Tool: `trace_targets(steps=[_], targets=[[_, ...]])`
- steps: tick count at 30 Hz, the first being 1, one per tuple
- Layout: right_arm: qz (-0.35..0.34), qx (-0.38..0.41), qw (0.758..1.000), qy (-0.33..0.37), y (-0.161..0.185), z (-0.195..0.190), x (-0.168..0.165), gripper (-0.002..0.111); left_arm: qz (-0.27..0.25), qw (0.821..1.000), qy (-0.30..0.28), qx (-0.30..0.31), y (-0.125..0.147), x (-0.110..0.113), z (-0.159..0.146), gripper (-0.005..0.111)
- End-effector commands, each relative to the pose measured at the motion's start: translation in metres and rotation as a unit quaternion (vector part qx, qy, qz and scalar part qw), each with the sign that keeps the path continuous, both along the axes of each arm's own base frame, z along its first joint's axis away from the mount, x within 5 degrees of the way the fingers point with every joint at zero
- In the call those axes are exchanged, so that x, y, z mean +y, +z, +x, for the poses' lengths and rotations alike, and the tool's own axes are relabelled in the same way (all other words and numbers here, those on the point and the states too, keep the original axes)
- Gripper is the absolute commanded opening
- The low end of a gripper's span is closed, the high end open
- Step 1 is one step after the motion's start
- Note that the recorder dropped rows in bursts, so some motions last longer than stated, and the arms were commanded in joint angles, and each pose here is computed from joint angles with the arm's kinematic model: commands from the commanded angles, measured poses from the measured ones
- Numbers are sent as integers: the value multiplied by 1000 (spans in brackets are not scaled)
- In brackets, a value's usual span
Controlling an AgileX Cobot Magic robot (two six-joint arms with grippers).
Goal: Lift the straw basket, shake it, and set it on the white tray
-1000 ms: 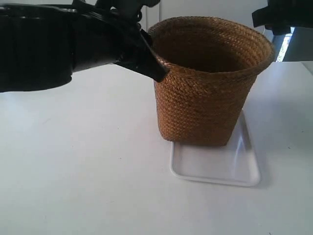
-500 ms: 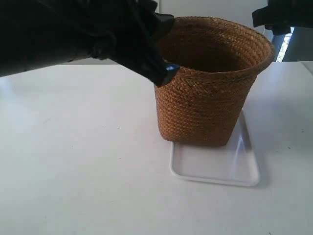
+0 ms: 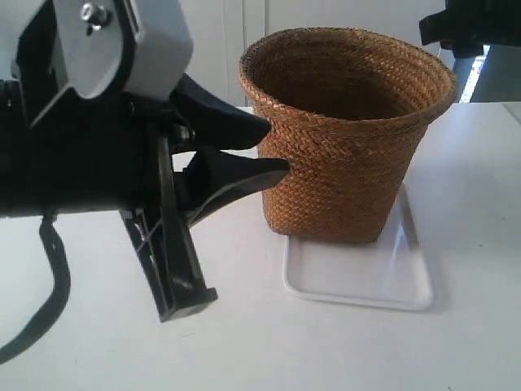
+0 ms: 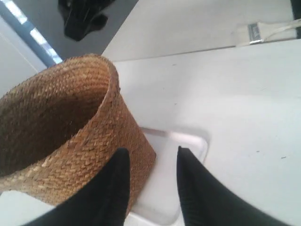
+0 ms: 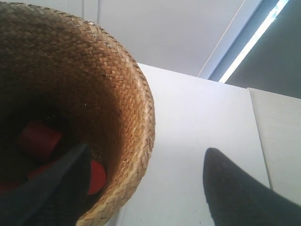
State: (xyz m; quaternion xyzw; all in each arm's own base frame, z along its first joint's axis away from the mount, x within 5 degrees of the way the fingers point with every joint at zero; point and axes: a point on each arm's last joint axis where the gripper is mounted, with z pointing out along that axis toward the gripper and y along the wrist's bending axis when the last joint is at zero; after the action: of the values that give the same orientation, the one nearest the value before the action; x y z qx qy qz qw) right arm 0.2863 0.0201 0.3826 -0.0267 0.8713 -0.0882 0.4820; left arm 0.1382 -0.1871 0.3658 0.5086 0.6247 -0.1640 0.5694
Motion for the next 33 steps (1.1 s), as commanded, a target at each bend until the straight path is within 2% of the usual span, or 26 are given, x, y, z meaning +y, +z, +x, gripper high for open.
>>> trace_targets(steps=[1,5,9,18,22,26,30,33], targets=[[1,-6,1000,-1,3,-1,-1,63,25,999,28,21,-4,7,1,39],[1,-6,1000,-1,3,-1,-1,63,50,998,29,39,-9,8,-1,39],[1,-6,1000,-1,3,-1,-1,63,52,997,29,42,-10,9,-1,39],[1,-6,1000,-1,3,-1,-1,63,2,999,39,26,-2,7,4,28],[1,-6,1000,-1,3,-1,-1,63,16,996,82,39,-6,20,18,24],[-2,-6,1000,0,3,-1,-1,63,15,984,163,65,-18,46,40,24],[-1,-6,1000,0,3,-1,-1,63,-30,967,239,83,-21,70,58,24],[-1,-6,1000,0,3,-1,-1,63,-69,959,267,71,-22,79,66,24]])
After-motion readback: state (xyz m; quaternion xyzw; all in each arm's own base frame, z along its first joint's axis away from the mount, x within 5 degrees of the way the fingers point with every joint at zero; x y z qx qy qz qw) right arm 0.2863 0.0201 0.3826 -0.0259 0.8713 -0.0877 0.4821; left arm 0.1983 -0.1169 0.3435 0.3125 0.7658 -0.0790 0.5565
